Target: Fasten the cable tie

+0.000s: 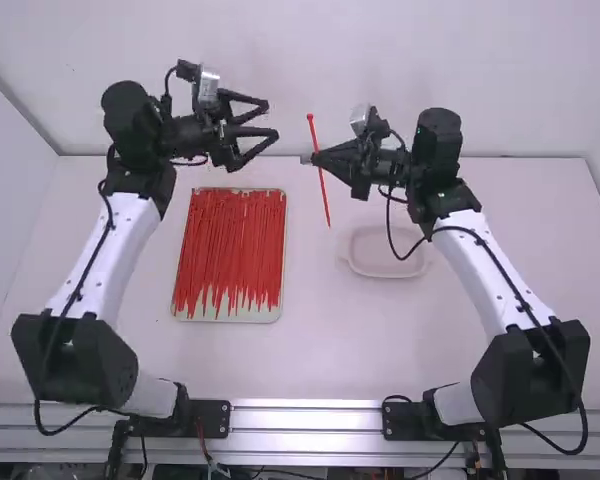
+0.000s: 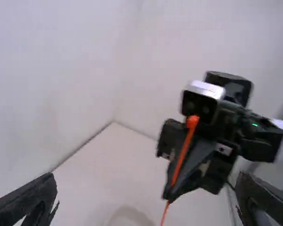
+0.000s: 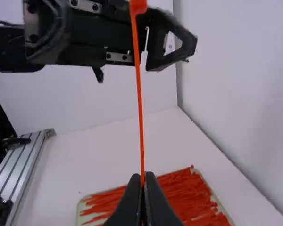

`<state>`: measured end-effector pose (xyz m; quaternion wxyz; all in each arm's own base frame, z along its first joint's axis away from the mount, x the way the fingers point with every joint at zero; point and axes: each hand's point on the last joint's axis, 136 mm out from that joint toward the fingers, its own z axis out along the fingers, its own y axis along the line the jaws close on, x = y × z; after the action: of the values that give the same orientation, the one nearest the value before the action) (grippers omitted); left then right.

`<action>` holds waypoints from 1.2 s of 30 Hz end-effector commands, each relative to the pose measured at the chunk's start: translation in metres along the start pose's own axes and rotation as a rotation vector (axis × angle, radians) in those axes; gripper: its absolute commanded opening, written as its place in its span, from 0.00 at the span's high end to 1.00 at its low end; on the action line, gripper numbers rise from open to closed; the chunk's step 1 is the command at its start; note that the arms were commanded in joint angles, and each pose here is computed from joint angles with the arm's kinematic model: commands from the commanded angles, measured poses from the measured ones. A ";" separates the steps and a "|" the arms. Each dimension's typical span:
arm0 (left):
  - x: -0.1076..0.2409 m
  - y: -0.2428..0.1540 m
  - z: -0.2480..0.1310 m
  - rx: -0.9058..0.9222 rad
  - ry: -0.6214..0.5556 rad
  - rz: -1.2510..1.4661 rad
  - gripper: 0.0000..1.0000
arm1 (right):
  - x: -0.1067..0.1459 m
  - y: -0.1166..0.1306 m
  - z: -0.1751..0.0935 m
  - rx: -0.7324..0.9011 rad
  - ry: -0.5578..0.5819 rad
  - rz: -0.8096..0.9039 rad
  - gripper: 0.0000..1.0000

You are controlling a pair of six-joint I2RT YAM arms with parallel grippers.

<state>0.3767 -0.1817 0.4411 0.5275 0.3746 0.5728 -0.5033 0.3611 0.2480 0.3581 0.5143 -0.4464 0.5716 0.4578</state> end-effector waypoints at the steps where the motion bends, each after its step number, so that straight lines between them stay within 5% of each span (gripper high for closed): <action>1: -0.005 -0.034 0.010 0.149 0.036 0.083 0.09 | -0.012 0.009 0.007 -0.041 -0.019 -0.040 1.00; 9: -0.018 -0.050 0.019 0.187 0.024 0.123 0.21 | -0.037 0.020 0.008 -0.092 -0.088 -0.056 1.00; 12: -0.025 -0.049 0.019 0.172 0.013 0.108 0.36 | -0.044 0.026 0.009 -0.117 -0.105 -0.085 1.00; 21: -0.034 -0.057 0.024 0.181 0.002 0.112 0.50 | -0.047 0.031 0.017 -0.117 -0.116 -0.057 1.00; 27: -0.035 -0.056 0.023 0.177 -0.001 0.120 0.69 | -0.049 0.032 0.017 -0.122 -0.119 -0.033 1.00; 36: -0.036 -0.064 0.029 0.201 -0.005 0.123 0.79 | -0.051 0.033 0.017 -0.124 -0.124 -0.027 1.00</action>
<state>0.3335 -0.2163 0.4777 0.5087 0.4493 0.5080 -0.5303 0.3339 0.2728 0.4023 0.5201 -0.4551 0.5084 0.5138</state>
